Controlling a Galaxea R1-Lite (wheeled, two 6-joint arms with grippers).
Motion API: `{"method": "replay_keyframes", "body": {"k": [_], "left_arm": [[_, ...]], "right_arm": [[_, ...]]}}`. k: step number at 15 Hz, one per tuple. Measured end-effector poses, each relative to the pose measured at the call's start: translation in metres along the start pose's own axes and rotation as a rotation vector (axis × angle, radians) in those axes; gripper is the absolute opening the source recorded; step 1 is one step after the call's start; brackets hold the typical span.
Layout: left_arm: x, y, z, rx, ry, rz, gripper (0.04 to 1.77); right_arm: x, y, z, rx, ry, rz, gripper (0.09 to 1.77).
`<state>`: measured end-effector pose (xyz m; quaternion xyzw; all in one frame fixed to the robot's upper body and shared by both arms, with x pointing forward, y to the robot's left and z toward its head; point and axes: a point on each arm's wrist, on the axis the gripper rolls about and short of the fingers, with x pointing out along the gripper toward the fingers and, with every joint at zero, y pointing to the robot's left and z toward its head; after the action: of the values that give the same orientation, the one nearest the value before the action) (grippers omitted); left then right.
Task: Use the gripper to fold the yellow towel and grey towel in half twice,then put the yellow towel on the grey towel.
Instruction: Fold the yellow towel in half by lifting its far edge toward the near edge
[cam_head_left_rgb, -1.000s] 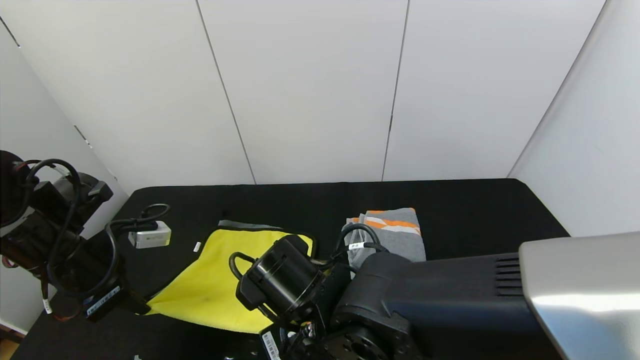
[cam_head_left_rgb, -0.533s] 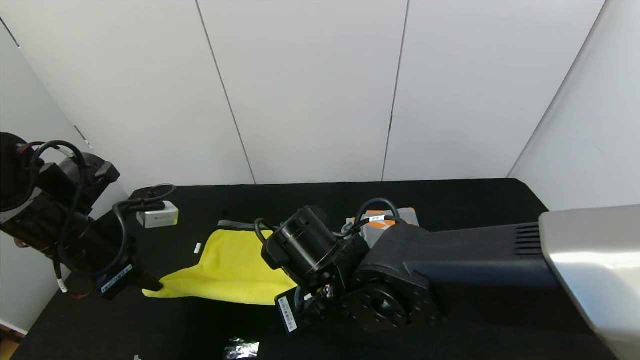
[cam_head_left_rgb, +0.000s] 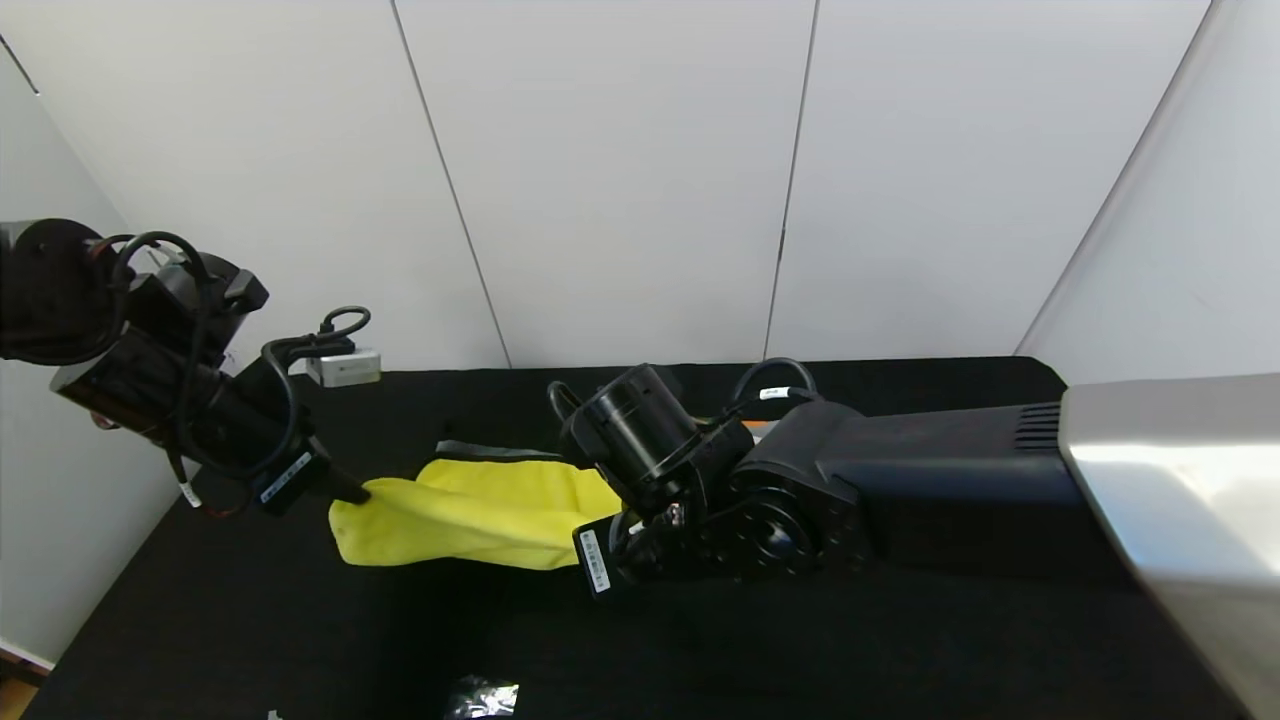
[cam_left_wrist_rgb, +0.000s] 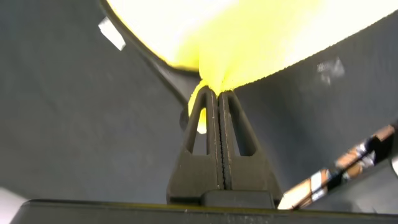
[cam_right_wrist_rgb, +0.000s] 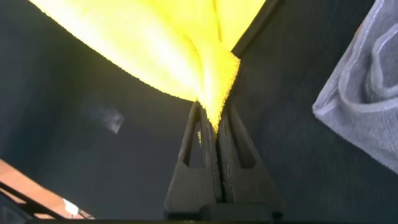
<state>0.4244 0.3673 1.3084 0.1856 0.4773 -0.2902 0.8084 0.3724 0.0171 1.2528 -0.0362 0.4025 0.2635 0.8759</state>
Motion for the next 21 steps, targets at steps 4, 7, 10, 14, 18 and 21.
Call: {"method": "replay_keyframes", "body": {"k": [4, 7, 10, 14, 18, 21], "left_arm": [[0.007, 0.013, 0.017, 0.025, -0.049, -0.002, 0.10], [0.013, 0.019, 0.027, 0.044, -0.067, 0.007, 0.10], [0.018, 0.026, 0.035, 0.054, -0.082, 0.018, 0.10], [0.030, 0.037, 0.041, 0.059, -0.089, 0.025, 0.10], [0.046, 0.047, 0.044, 0.058, -0.087, 0.023, 0.10], [0.057, 0.052, 0.043, 0.053, -0.077, 0.014, 0.34]], "right_arm": [[0.013, -0.004, 0.005, 0.014, -0.009, -0.009, 0.14], [0.020, -0.008, 0.011, 0.027, -0.025, -0.013, 0.14], [0.029, -0.014, 0.017, 0.041, -0.041, -0.020, 0.14], [0.041, -0.021, 0.019, 0.054, -0.046, -0.033, 0.14], [0.050, -0.026, 0.019, 0.053, -0.054, -0.039, 0.14], [0.056, -0.026, 0.019, 0.051, -0.072, -0.034, 0.50]]}}
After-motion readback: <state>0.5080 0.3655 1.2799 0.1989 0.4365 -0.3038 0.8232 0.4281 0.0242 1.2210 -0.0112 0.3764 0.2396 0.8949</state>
